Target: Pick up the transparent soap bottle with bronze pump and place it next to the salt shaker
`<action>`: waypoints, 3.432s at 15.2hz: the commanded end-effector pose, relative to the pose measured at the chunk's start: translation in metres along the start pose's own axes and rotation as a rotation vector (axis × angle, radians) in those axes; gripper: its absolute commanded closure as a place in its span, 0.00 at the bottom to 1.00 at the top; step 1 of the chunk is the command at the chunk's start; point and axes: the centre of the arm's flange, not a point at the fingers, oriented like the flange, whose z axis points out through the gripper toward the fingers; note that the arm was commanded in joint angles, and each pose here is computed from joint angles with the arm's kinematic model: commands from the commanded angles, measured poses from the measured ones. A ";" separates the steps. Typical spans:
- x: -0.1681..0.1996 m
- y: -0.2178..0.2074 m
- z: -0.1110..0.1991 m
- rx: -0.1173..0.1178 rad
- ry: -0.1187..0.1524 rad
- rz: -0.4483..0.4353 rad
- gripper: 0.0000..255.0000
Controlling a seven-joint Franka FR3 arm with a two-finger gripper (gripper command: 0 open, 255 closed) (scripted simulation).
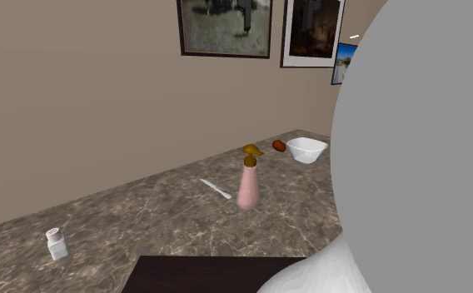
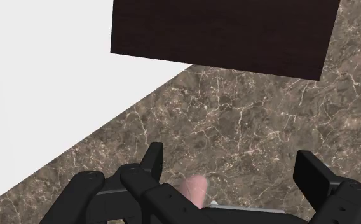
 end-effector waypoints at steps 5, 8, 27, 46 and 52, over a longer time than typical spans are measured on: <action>0.042 0.000 0.032 -0.001 0.001 0.014 0.00; 0.073 0.001 0.056 -0.002 0.002 0.024 0.00; 0.271 0.012 0.208 -0.007 0.006 0.089 0.00; 0.367 0.022 0.321 -0.010 0.008 0.121 0.00; 0.367 0.022 0.321 -0.010 0.008 0.121 0.00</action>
